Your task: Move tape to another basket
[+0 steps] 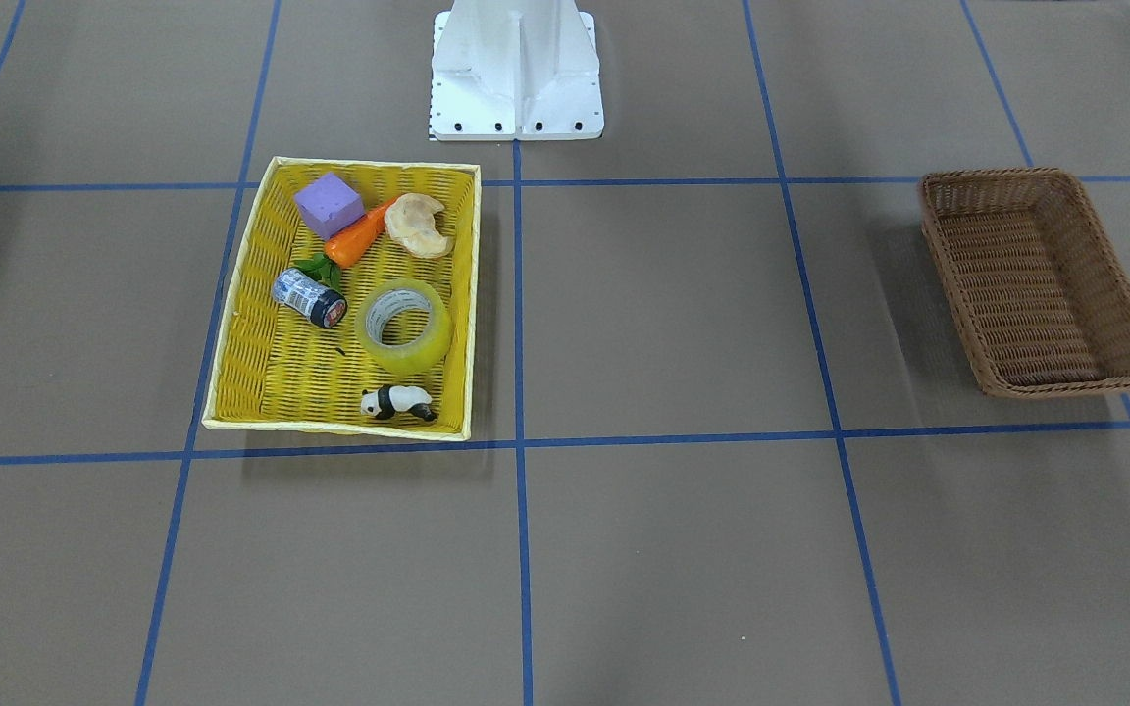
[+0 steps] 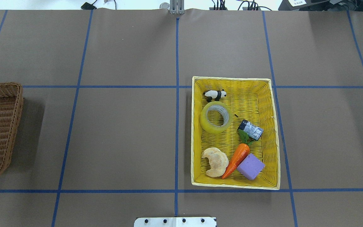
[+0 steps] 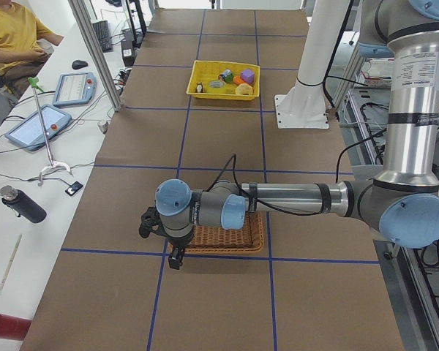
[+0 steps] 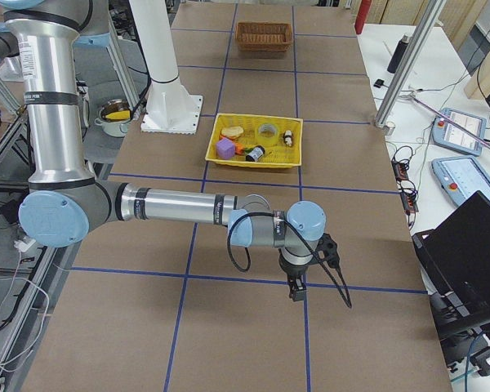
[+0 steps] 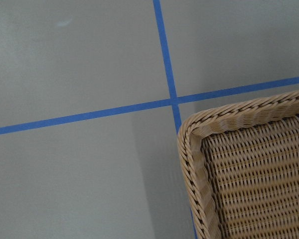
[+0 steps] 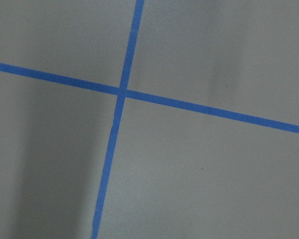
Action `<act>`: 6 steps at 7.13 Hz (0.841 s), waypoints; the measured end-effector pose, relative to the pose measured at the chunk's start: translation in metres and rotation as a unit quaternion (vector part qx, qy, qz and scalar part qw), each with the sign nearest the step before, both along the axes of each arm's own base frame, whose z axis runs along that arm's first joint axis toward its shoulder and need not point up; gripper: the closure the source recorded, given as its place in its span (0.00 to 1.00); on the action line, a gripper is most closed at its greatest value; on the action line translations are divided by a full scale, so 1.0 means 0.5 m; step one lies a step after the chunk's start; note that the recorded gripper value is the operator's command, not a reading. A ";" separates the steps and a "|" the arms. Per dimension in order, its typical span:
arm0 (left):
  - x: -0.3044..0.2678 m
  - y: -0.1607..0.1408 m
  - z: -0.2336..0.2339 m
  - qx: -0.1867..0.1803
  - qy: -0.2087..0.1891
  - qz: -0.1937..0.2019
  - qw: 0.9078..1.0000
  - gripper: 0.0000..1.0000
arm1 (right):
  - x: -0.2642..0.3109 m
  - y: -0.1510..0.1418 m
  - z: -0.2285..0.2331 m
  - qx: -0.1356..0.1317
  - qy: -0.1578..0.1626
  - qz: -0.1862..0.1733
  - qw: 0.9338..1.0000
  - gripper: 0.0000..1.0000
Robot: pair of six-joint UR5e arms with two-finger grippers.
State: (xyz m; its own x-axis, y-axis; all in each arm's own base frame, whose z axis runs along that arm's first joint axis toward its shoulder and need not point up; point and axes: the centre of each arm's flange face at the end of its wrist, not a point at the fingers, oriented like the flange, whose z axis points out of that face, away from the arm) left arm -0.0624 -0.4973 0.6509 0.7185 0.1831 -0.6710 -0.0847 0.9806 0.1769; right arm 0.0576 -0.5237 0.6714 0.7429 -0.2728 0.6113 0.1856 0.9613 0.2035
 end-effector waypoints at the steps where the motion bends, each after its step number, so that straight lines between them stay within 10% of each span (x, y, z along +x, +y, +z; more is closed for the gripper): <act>1: -0.001 -0.004 -0.027 0.014 -0.001 -0.001 1.000 0.01 | -0.023 -0.022 -0.022 0.025 -0.004 0.002 1.000 0.00; 6: 0.000 -0.049 -0.133 0.105 0.002 0.001 0.994 0.01 | -0.241 -0.106 -0.248 0.160 -0.053 -0.019 0.986 0.00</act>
